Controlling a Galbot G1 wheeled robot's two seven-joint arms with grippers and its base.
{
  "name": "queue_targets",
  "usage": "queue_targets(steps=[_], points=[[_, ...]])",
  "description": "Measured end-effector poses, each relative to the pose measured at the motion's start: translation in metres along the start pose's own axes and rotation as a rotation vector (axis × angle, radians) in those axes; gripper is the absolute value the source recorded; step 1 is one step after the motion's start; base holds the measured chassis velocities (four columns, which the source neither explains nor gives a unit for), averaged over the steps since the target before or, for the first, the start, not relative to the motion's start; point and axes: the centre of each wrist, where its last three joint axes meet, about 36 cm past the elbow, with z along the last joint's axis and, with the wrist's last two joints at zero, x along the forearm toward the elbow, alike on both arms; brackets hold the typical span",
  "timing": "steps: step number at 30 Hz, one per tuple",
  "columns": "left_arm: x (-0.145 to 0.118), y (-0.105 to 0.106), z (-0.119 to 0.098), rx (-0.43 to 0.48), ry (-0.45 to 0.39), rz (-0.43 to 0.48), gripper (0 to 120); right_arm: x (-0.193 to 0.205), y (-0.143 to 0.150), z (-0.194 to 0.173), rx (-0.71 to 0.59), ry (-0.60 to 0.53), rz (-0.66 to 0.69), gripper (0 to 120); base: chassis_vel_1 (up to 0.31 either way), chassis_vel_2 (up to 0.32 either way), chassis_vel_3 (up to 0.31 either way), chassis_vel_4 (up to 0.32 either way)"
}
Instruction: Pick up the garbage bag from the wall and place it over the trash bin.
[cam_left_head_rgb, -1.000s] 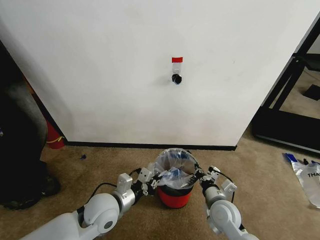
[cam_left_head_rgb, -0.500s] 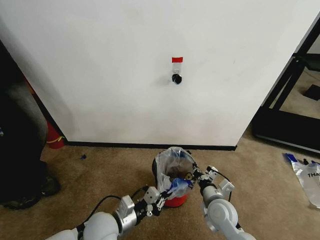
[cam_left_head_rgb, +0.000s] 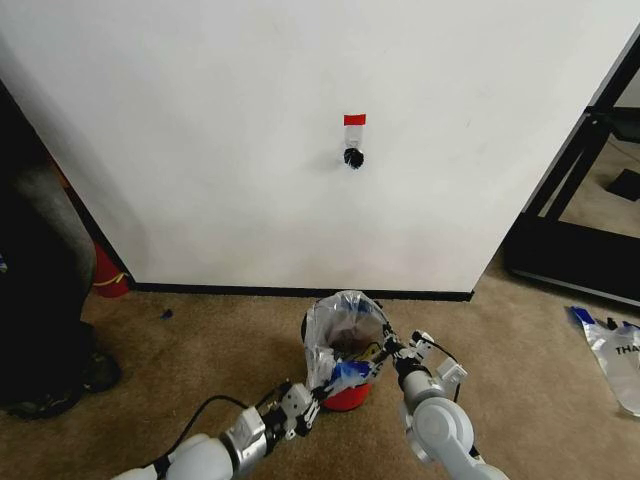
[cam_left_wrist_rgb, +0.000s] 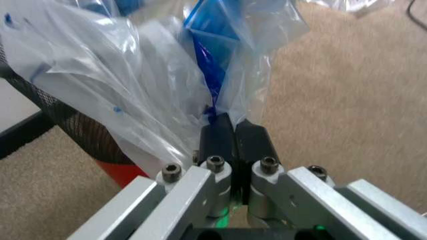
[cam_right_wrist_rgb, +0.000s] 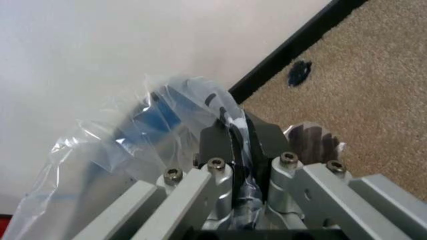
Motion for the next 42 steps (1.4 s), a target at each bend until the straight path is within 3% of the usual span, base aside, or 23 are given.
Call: queue_targets(steps=[9,13,17,21,22,29,32,35,38,40,42], points=[[-0.019,0.007,0.014,-0.126,0.029,-0.051,0,0.006,0.008,0.000,-0.010,0.006,-0.017,1,0.000,0.000,0.000,0.000],[-0.018,0.010,0.016,-0.165,0.038,-0.068,7,0.006,0.008,0.000,-0.013,0.006,-0.018,1,0.000,0.000,0.000,0.000],[-0.002,0.009,0.017,-0.203,0.039,-0.102,29,0.004,0.008,0.000,-0.013,0.006,-0.021,1,0.000,0.000,0.000,0.000],[0.009,0.012,0.013,-0.220,0.005,-0.111,38,0.004,0.006,-0.001,-0.008,0.006,-0.019,1,0.000,0.000,0.000,0.000],[0.017,0.018,0.010,-0.246,-0.023,-0.112,46,0.004,0.005,-0.002,-0.005,0.002,-0.018,1,0.000,0.000,0.000,0.000],[0.050,0.033,0.009,-0.281,-0.064,-0.129,68,0.001,0.003,-0.003,0.002,-0.003,-0.018,1,0.000,0.000,0.000,0.000],[0.063,0.037,0.004,-0.248,-0.099,-0.150,84,0.000,0.001,-0.002,0.006,-0.001,-0.015,1,0.000,0.000,0.000,0.000],[0.064,0.040,-0.002,-0.206,-0.121,-0.172,91,0.000,0.000,-0.003,0.009,-0.002,-0.015,1,0.000,0.000,0.000,0.000],[0.053,0.049,-0.032,-0.008,-0.155,-0.245,98,0.001,0.000,-0.004,0.018,-0.003,-0.016,1,0.000,0.000,0.000,0.000],[0.038,0.060,-0.063,0.141,-0.158,-0.300,100,0.002,0.000,-0.005,0.023,-0.006,-0.020,1,0.000,0.000,0.000,0.000],[0.034,0.063,-0.069,0.166,-0.155,-0.308,100,0.002,0.000,-0.005,0.025,-0.006,-0.021,1,0.000,0.000,0.000,0.000]])
